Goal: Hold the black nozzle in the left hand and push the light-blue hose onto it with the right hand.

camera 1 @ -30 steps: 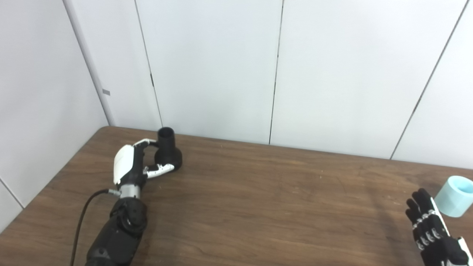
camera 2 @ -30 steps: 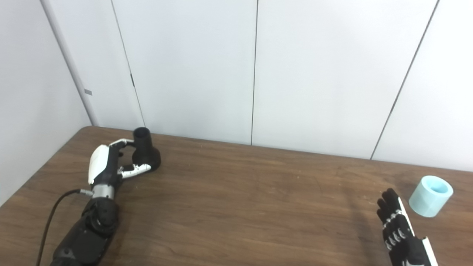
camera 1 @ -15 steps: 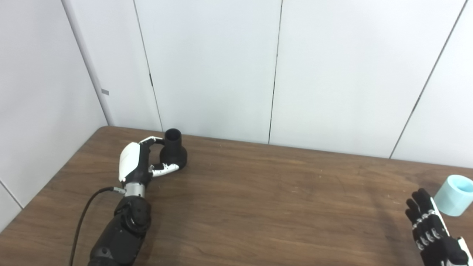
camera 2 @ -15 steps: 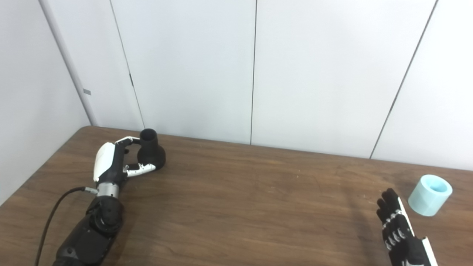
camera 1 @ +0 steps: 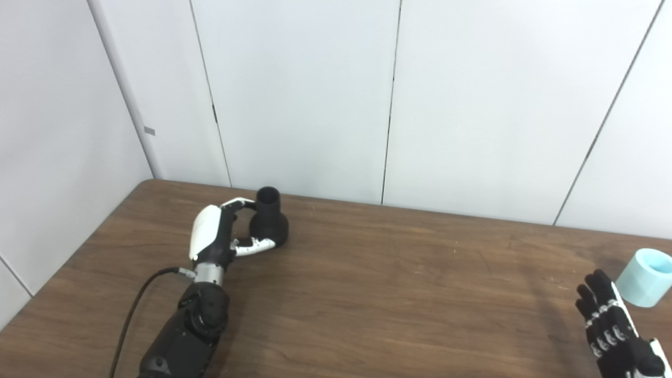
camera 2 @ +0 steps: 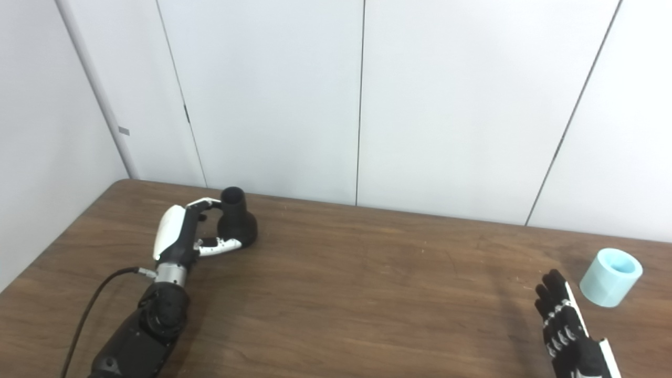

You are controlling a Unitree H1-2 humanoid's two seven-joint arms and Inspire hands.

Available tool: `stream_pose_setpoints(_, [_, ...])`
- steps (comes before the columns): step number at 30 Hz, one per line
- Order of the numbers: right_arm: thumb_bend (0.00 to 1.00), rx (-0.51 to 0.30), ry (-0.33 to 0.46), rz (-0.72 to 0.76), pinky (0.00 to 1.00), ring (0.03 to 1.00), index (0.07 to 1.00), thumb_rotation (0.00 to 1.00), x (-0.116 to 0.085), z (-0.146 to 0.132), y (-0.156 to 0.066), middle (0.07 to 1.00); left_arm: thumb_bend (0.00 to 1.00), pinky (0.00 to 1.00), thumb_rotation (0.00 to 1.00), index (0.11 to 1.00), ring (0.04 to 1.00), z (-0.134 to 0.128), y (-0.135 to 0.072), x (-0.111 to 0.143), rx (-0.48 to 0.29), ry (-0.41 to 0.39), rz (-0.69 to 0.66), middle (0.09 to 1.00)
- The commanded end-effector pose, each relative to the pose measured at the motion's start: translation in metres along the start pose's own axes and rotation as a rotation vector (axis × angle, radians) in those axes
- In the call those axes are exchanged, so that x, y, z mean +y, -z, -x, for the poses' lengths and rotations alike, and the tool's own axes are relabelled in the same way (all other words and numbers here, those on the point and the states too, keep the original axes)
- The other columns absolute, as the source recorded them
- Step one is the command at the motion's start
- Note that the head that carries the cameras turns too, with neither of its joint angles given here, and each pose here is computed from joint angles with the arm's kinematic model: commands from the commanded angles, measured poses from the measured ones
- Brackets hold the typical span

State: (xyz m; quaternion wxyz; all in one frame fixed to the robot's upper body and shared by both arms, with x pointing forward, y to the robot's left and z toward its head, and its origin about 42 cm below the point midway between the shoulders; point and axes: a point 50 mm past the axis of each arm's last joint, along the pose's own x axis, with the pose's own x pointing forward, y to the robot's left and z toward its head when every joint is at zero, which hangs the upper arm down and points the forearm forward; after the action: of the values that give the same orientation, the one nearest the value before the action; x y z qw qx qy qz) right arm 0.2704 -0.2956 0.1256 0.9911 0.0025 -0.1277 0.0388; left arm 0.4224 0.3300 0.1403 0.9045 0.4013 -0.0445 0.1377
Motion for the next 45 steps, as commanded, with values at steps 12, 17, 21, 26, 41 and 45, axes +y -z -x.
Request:
stream_pose_setpoints(12, [0.77, 0.056, 0.019, -0.025, 1.0, 1.0, 1.0, 1.0, 0.005, 0.017, 0.011, 1.0, 0.52, 0.8, 0.07, 0.485, 0.815, 0.016, 0.014, -0.026, 0.039, 0.252, -0.053, 0.741])
stream_pose_setpoints(17, [0.77, 0.056, 0.019, -0.027, 1.0, 1.0, 1.0, 1.0, 0.004, 0.018, 0.01, 1.0, 0.52, 0.83, 0.07, 0.485, 0.823, 0.017, 0.014, -0.03, 0.051, 0.304, -0.038, 0.744])
stream_pose_setpoints(21, [0.77, 0.055, 0.018, -0.026, 1.0, 1.0, 1.0, 1.0, 0.004, 0.017, 0.009, 1.0, 0.52, 0.89, 0.07, 0.484, 0.839, 0.018, 0.014, -0.037, 0.063, 0.362, -0.014, 0.748])
stream_pose_setpoints(26, [0.77, 0.057, 0.018, -0.025, 1.0, 1.0, 1.0, 1.0, 0.004, 0.017, 0.009, 1.0, 0.52, 0.96, 0.07, 0.483, 0.876, 0.02, 0.012, -0.041, 0.063, 0.411, -0.004, 0.754])
stream_pose_setpoints(41, [0.76, 0.059, 0.019, -0.03, 1.0, 1.0, 1.0, 1.0, 0.006, 0.016, 0.007, 1.0, 0.52, 1.0, 0.07, 0.483, 0.888, 0.028, -0.003, -0.054, -0.009, 0.518, -0.075, 0.758])
stream_pose_setpoints(45, [0.77, 0.061, 0.02, -0.034, 1.0, 1.0, 1.0, 1.0, 0.007, 0.017, 0.005, 1.0, 0.52, 0.99, 0.07, 0.482, 0.894, 0.035, -0.012, -0.061, -0.052, 0.533, -0.085, 0.759])
